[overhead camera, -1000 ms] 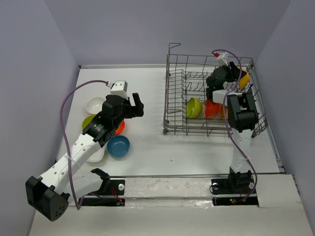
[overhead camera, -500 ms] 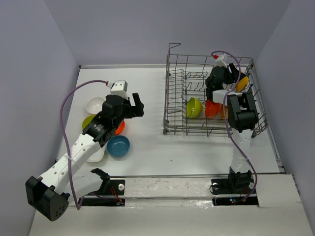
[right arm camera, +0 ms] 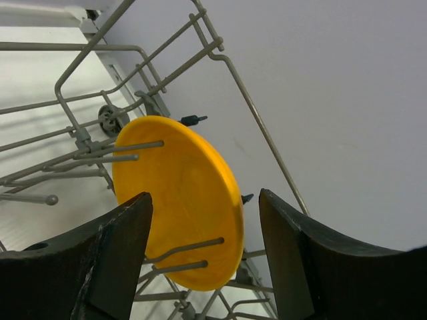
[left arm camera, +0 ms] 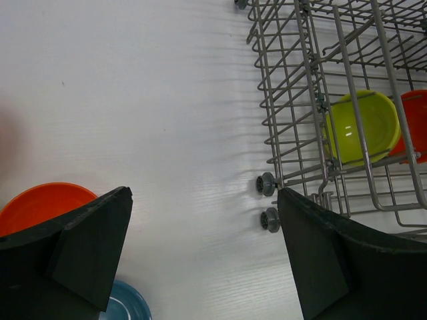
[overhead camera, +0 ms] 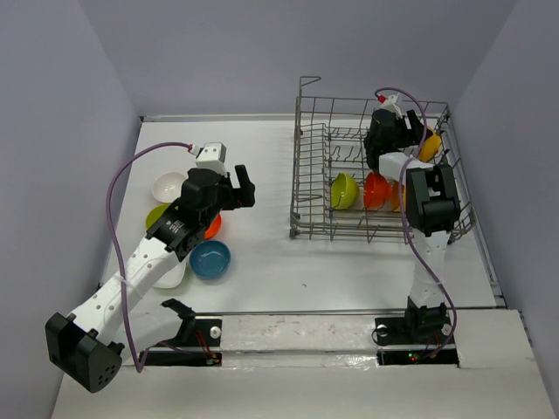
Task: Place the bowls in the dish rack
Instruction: Insert the bowl into the dish rack, then pick up the bowl from the corner of the board.
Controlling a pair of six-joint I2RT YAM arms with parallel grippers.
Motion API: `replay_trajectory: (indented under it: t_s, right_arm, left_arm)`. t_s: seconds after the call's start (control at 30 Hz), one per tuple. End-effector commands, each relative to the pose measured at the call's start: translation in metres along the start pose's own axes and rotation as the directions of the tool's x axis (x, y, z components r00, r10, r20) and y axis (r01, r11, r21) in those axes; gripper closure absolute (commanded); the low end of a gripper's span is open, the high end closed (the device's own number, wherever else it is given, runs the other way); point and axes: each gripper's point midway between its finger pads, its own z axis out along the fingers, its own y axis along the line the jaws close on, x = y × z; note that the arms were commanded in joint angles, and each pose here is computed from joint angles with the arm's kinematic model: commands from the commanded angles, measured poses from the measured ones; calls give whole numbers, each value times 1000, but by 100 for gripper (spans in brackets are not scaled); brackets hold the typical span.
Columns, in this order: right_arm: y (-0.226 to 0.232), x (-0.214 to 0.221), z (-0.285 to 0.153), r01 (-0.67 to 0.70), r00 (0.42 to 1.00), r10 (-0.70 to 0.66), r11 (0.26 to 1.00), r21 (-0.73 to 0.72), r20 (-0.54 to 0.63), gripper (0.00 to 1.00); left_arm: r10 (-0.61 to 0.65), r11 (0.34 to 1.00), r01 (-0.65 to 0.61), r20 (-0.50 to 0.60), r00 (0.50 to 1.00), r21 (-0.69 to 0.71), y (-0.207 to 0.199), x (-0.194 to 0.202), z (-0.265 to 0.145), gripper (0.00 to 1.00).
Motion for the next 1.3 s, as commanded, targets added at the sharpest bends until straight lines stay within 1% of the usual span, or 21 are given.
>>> replay_trajectory:
  t_s: [0.0,0.07,0.2,0.23,0.4,0.47,0.5,0.53,0.57,0.67,0.7,0.73,0.77,0.8,0.83,0.87,0.9,1.0,1.07,1.2,1.27]
  right_arm:
    - [-41,-40,-10,-184,983,185,983,-21,17,29]
    - [-47,-43,-12,-213,977,213,976,-45,13,28]
    - [-77,-62,-19,-296,954,298,953,-68,20,27]
    - [-92,-74,-26,-332,942,335,940,-75,34,27]
    - [-126,-89,-39,-418,907,421,898,-138,-14,24]
    - [-146,-103,-55,-489,869,493,847,-210,-35,24]
    - [-150,-98,-62,-477,877,476,846,-238,-68,24]
    - [-157,-104,-68,-550,832,546,793,-262,-93,24]
    - [-177,-121,-79,-607,784,613,725,-326,-97,23]
    - [-197,-131,-104,-685,700,694,587,-432,-167,22]
    - [-209,-138,-121,-699,663,724,508,-503,-190,22]
    - [-210,-139,-131,-706,643,734,459,-539,-217,21]
    - [-207,-144,-147,-702,620,740,376,-604,-261,21]
    - [-202,-139,-155,-700,618,730,344,-626,-291,21]
    - [-210,-140,-165,-704,594,741,292,-647,-311,20]
    - [-207,-142,-175,-689,595,731,248,-682,-335,20]
    - [-206,-141,-181,-681,596,724,228,-696,-347,20]
    - [-204,-138,-196,-662,596,707,165,-731,-381,19]
    - [-205,-139,-206,-646,597,697,123,-754,-397,19]
    - [-209,-143,-212,-629,594,700,98,-771,-395,19]
    - [-212,-149,-221,-611,590,696,55,-790,-408,19]
  left_arm:
    - [2,1000,-2,35,999,-8,3,-8,2,1]
    - [0,1000,0,36,999,-17,5,-8,2,1]
    - [1,999,1,51,999,-35,10,-13,1,1]
    - [0,999,3,55,998,-41,12,-14,1,1]
    - [-4,995,10,67,998,-98,24,-16,2,1]
    - [-10,988,19,62,998,-152,34,-15,5,1]
    - [-23,982,32,51,998,-186,42,-12,10,1]
    - [-30,976,39,44,999,-215,48,-10,12,1]
    - [-37,966,40,16,999,-255,56,-4,14,1]
    - [-92,923,81,-11,996,-376,83,4,18,1]
    - [-110,905,96,-8,994,-413,92,5,16,1]
    - [-130,896,114,-10,991,-429,97,7,16,1]
    - [-156,879,128,-21,988,-460,107,13,13,1]
    - [-195,862,165,-15,981,-479,111,16,11,1]
    - [-212,852,184,-3,977,-491,115,16,6,1]
    - [-236,833,202,-1,972,-514,118,20,0,1]
    - [-233,827,193,-8,973,-528,121,22,-4,1]
    - [-282,782,234,7,959,-577,129,32,-17,2]
    - [-295,760,221,-22,955,-611,135,45,-23,2]
    - [-346,735,244,-41,937,-632,138,67,-24,2]
    - [-393,726,277,-49,918,-629,136,81,-22,2]
